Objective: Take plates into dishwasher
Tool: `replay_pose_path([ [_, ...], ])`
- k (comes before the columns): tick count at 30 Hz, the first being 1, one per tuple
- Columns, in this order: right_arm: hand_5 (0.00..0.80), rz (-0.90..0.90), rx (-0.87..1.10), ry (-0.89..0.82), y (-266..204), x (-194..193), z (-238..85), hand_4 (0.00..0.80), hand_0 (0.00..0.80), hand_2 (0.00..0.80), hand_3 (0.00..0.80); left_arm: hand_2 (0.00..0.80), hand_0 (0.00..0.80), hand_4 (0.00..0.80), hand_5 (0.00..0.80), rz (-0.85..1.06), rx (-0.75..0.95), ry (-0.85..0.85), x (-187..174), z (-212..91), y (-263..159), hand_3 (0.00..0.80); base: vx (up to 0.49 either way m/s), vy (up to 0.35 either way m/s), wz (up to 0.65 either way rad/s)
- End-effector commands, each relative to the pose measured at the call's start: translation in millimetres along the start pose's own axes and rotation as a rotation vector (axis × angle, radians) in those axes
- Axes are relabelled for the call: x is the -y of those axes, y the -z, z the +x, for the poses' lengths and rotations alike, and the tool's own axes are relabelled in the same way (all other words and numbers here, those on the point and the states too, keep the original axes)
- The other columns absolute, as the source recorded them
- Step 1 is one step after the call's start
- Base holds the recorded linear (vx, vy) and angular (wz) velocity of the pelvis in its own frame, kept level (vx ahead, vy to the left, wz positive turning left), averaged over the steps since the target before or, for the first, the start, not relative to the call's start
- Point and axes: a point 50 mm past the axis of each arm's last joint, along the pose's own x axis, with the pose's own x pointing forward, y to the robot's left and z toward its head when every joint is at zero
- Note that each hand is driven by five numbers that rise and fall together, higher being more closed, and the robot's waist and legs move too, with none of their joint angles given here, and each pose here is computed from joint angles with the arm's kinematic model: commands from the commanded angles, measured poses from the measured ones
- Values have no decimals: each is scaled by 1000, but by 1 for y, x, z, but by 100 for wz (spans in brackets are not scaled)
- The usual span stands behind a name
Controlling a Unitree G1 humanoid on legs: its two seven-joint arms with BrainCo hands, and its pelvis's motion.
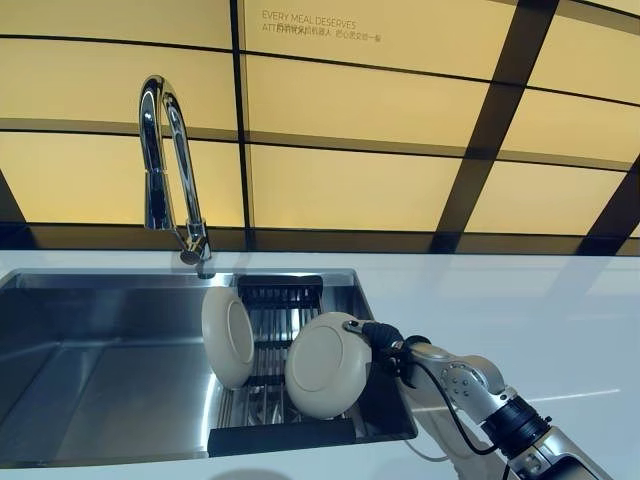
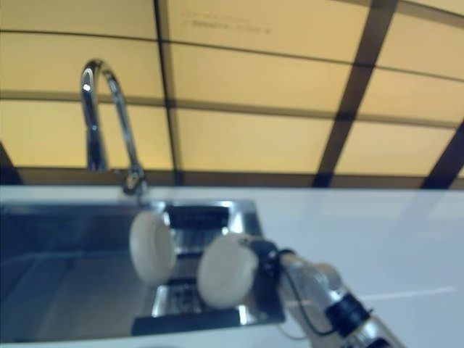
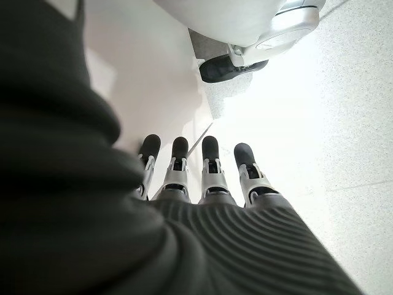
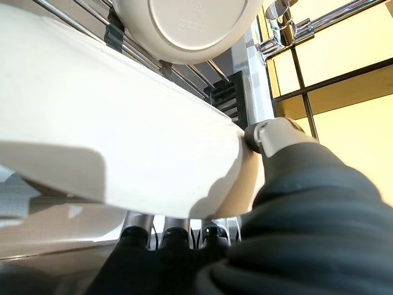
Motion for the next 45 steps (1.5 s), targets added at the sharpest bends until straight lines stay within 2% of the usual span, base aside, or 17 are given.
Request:
replay_pose_path([
  [1, 800, -56, 154, -68, -42, -18, -6, 800, 800, 800, 800, 0, 0, 0, 0, 66, 68, 15, 3, 3, -27, 0, 0, 0, 0],
  [13, 800, -5, 238, -114, -54, -22, -14, 800, 800, 800, 800, 0, 0, 0, 0, 66, 67, 15, 3, 3, -25, 0, 0, 0, 0],
  [24, 800, 27, 466, -179, -97, -27, -46, 800, 800, 800, 800, 0, 0, 0, 0, 64, 48, 18, 2, 2, -15, 0, 0, 0, 0],
  [45, 800, -12, 774, -111, -138, -6, -89, 800, 800, 800, 800, 0, 0, 0, 0, 72, 39, 32, 6, 2, -5, 0, 0, 68, -2],
])
